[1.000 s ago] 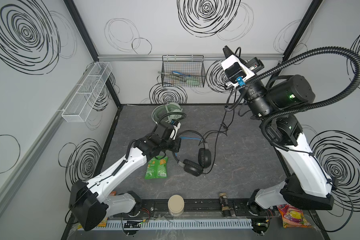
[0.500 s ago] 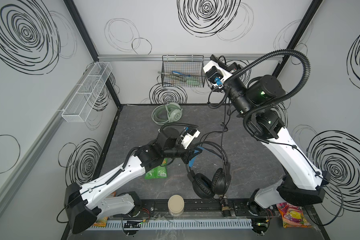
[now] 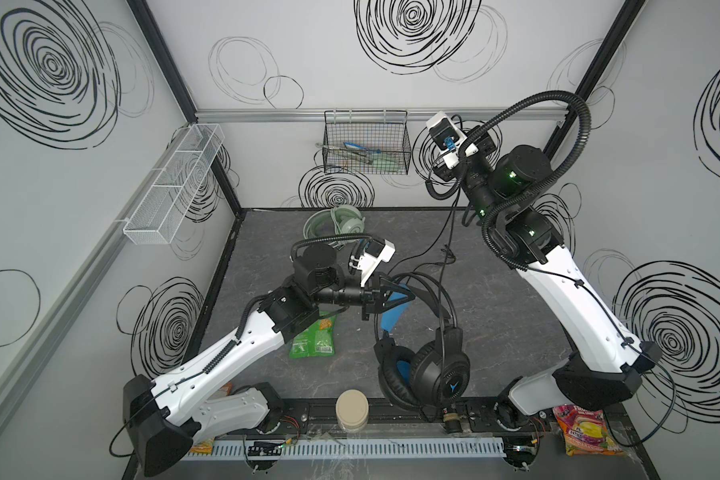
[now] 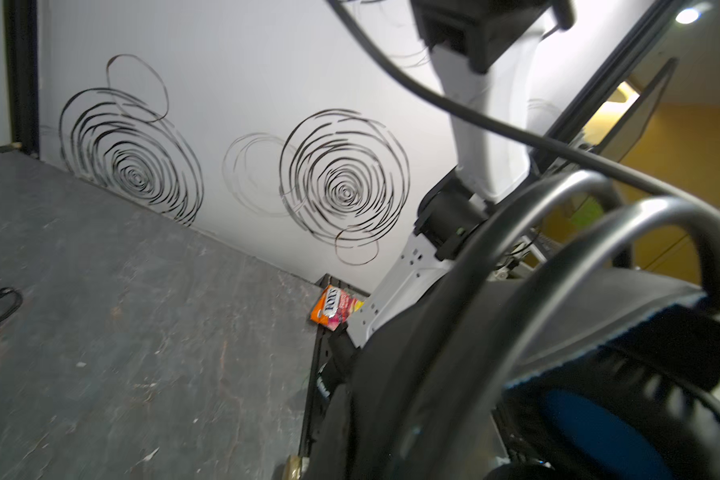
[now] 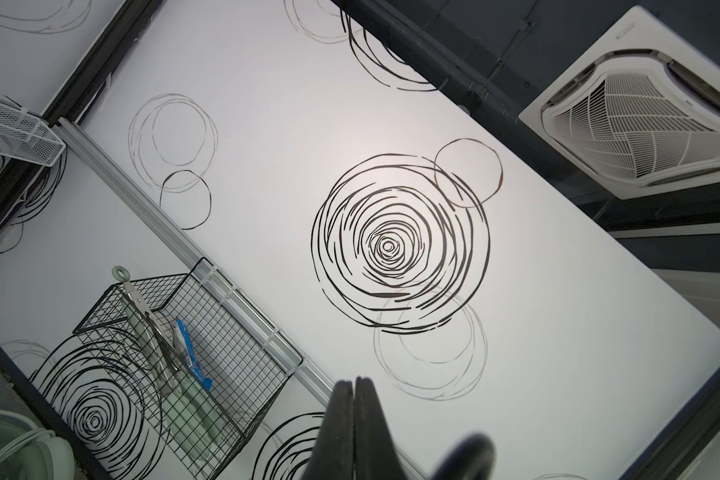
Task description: Wrap the headphones
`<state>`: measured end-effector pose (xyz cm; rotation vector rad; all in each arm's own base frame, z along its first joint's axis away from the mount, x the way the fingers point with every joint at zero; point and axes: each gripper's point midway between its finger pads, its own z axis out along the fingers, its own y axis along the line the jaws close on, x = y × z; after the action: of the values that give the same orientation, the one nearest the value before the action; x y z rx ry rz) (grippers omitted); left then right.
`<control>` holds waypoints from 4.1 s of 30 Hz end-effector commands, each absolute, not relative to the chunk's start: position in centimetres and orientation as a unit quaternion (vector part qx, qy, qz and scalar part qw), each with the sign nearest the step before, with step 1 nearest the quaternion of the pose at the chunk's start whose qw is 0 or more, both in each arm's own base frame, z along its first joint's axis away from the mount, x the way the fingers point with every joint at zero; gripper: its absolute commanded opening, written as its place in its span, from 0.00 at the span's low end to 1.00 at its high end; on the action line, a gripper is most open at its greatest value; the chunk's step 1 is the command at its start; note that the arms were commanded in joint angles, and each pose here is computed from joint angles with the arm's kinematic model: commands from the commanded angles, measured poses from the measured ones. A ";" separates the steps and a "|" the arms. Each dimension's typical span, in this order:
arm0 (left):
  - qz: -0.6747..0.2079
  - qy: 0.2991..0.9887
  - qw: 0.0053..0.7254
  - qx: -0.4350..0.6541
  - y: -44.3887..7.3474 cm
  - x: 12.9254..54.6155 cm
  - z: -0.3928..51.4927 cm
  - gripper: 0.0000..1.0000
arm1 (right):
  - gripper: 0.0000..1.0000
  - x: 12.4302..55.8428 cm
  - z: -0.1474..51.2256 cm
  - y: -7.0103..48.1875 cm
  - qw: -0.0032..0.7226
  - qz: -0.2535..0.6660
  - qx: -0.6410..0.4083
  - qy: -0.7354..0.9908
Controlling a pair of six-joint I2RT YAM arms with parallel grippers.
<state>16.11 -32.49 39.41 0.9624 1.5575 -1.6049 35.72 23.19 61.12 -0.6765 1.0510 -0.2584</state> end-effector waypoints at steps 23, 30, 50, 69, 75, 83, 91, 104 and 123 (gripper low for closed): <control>-0.809 0.310 0.431 0.252 -23.2 14.7 57.7 0.00 | 0.00 33.8 55.7 24.0 0.792 0.067 -0.293 0.532; -0.814 0.310 0.466 0.154 -21.8 18.8 57.8 0.00 | 0.00 34.1 50.6 24.8 0.763 0.100 -0.299 0.565; -0.827 0.274 0.486 -0.064 -16.7 28.2 54.7 0.00 | 0.00 31.3 44.4 29.7 0.710 0.203 -0.340 0.582; -0.735 0.379 0.520 -0.214 -15.7 35.5 49.3 0.00 | 0.00 27.6 40.5 34.0 0.656 0.222 -0.399 0.601; -0.640 0.461 0.553 -0.268 -14.2 38.7 45.7 0.00 | 0.00 24.1 40.3 35.3 0.641 0.204 -0.437 0.598; -0.507 0.556 0.600 -0.271 -12.6 40.8 42.9 0.00 | 0.00 20.8 40.9 35.5 0.629 0.169 -0.467 0.598; -0.343 0.677 0.630 -0.164 -15.0 42.6 39.5 0.00 | 0.00 21.3 45.2 35.7 0.640 0.076 -0.508 0.572; -0.242 0.742 0.625 -0.018 -19.7 42.1 35.2 0.00 | 0.00 21.5 51.2 35.5 0.661 0.012 -0.543 0.518; -0.153 0.761 0.596 0.202 -18.3 36.5 32.5 0.00 | 0.00 26.3 53.2 26.6 0.674 -0.130 -0.487 0.541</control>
<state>37.46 -18.96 29.50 0.4239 1.8716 -0.3755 26.46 28.90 51.61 -1.1447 1.2382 -0.2341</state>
